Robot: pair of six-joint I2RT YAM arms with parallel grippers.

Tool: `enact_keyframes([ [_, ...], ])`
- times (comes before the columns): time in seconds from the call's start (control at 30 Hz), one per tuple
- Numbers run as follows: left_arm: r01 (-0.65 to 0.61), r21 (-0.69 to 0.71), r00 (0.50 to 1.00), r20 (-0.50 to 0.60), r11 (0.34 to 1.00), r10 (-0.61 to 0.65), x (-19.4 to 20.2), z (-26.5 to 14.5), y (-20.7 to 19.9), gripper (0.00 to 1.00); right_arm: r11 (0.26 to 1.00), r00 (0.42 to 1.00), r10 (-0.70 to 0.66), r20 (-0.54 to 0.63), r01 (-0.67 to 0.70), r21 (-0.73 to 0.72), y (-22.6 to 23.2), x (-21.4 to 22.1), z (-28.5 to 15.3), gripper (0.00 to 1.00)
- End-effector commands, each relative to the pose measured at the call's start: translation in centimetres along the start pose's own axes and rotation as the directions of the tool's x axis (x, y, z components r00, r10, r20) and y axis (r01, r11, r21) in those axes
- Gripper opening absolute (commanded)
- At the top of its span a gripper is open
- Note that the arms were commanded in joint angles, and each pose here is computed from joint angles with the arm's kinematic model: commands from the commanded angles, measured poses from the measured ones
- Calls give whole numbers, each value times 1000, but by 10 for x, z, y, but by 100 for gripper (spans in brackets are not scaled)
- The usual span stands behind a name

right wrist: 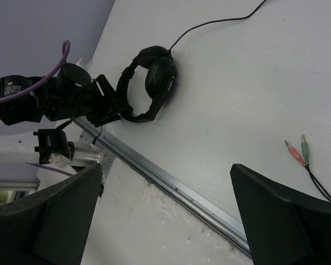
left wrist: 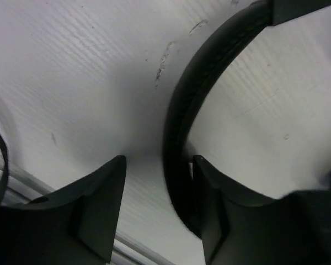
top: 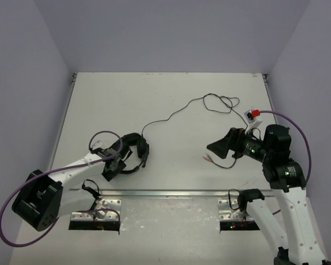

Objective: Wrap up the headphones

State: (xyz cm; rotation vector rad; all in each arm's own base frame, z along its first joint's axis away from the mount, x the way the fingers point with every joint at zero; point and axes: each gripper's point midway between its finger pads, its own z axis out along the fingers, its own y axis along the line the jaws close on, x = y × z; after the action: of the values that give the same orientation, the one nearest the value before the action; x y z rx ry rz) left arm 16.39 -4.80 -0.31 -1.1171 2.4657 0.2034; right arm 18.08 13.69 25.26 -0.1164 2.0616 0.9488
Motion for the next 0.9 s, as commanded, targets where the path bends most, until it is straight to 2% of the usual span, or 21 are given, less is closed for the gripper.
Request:
enact_keyframes([
  [0.0,38,87,999,23,996,-40,-5,-2,-22,26,998,1000,1,23,0,-68,5,-3,9,99],
  [0.03,23,94,999,22,995,-25,-5,-5,-24,11,997,1000,9,22,-7,-82,5,-2,12,99],
  [0.07,26,122,999,31,992,-30,-12,-16,-34,1,989,999,-14,45,21,-146,14,-7,14,99],
  [0.1,-9,117,999,40,993,5,-14,-24,-31,0,981,998,-18,54,28,-191,18,-7,17,99],
  [0.13,-43,172,996,86,984,29,-20,-40,-39,0,971,999,40,25,-33,-238,15,5,26,99],
  [0.17,-57,198,993,114,978,35,-26,-53,-43,0,941,992,-16,124,57,-334,30,-14,28,99],
  [0.2,-98,231,988,141,968,66,-35,-73,-50,0,910,991,-12,131,65,-409,37,-12,29,99],
  [0.23,-119,293,983,168,949,72,-43,-91,-56,0,891,991,91,94,-39,-452,32,0,36,99],
  [0.27,-155,336,980,173,929,101,-46,-105,-62,0,852,980,19,199,88,-516,44,-17,35,99],
  [0.3,-221,392,966,212,893,146,-56,-128,-70,0,860,979,21,201,85,-503,41,-19,42,99],
  [0.33,-239,400,961,230,885,156,-63,-139,-69,0,854,949,-128,290,254,-454,47,-41,46,99],
  [0.37,-245,399,957,243,883,156,-69,-148,-67,0,880,972,-162,173,222,-420,40,-21,70,99],
  [0.4,-290,378,944,263,879,199,-73,-154,-59,0,882,951,-247,188,301,-362,41,-26,81,99],
  [0.43,-295,394,939,290,870,186,-85,-172,-61,0,838,875,-427,229,478,-263,49,-36,94,99],
  [0.5,-370,354,912,313,859,264,-91,-180,-56,0,798,823,-540,176,567,-205,42,-33,119,99],
  [0.53,-373,366,908,333,853,255,-100,-194,-59,0,756,768,-612,189,638,-145,40,-43,124,99],
  [0.6,-422,352,886,357,835,297,-106,-204,-59,0,696,704,-684,193,708,-116,38,-37,133,99],
  [0.67,-426,371,877,392,825,277,-118,-223,-59,0,632,630,-744,221,771,-70,34,-38,135,99],
  [0.77,-440,434,871,420,786,255,-127,-250,-63,0,582,571,-788,232,813,-25,30,-39,138,99],
  [0.87,-466,467,861,436,752,262,-132,-268,-63,0,563,553,-798,241,826,-32,28,-33,144,96],
])
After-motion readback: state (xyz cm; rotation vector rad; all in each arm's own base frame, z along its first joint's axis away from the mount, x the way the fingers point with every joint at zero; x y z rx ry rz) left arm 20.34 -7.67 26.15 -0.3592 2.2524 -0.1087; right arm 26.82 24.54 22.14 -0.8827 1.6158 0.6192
